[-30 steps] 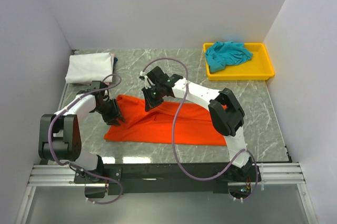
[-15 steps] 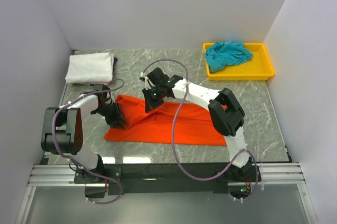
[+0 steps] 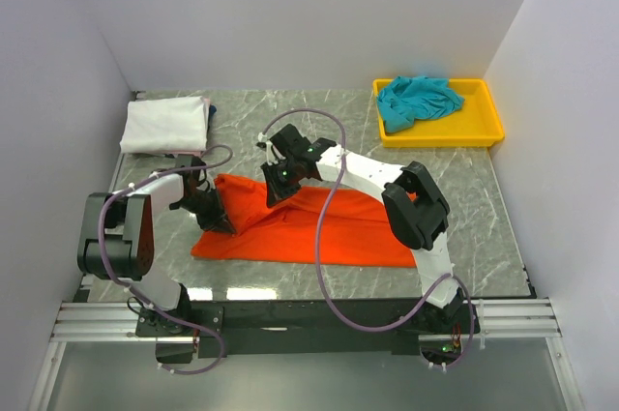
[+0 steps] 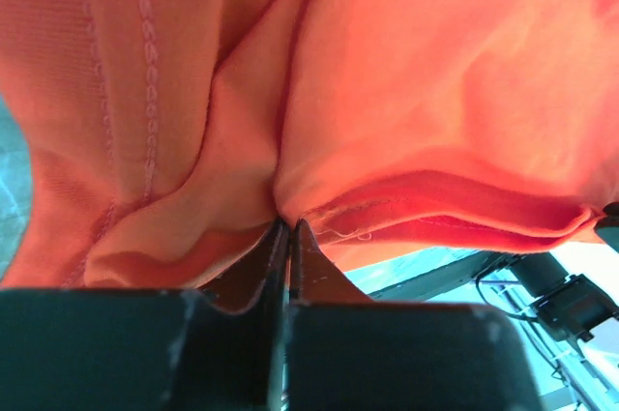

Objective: Fold and stack the t-shirts
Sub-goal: Fold the tshirt

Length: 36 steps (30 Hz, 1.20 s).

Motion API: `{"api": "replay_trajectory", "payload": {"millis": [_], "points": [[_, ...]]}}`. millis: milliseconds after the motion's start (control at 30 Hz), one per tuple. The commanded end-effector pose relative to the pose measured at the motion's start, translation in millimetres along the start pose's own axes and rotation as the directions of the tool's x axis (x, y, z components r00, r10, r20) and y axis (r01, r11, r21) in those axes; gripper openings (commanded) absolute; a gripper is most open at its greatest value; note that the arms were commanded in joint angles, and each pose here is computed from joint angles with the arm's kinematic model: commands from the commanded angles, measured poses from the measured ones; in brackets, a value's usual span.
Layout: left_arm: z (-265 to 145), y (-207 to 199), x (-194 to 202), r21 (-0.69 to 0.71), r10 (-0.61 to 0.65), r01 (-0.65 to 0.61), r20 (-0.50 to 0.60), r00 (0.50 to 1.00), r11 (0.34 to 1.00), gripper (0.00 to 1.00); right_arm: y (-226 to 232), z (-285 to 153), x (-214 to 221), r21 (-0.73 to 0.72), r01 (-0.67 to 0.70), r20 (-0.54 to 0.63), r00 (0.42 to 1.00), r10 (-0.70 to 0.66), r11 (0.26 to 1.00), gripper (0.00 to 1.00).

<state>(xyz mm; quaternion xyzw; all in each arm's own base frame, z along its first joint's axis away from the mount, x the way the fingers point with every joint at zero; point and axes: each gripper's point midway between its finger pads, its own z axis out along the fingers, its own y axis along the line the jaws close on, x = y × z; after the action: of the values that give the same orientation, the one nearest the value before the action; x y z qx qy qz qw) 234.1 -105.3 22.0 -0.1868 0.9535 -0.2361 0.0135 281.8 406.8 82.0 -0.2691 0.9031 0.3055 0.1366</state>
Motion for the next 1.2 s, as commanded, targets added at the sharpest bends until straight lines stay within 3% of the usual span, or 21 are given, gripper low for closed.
{"api": "replay_trajectory", "payload": {"millis": [0,300,1167], "points": [[4.5,-4.4,1.3,0.027,0.011,-0.01,-0.012,1.0,1.0,0.0,13.1,-12.6,-5.2,-0.026,0.025,0.033,0.999,-0.025,0.999,0.0],[-20.4,-18.4,1.3,0.056,0.007,-0.01,0.064,0.998,0.998,0.0,10.9,-24.3,9.3,-0.02,0.045,0.038,0.998,-0.044,0.999,0.0],[-23.9,-21.9,54.5,0.071,-0.137,0.133,0.064,0.988,0.989,0.0,-9.4,-10.0,47.7,-0.012,0.096,-0.074,0.993,-0.097,0.995,0.0]]}}
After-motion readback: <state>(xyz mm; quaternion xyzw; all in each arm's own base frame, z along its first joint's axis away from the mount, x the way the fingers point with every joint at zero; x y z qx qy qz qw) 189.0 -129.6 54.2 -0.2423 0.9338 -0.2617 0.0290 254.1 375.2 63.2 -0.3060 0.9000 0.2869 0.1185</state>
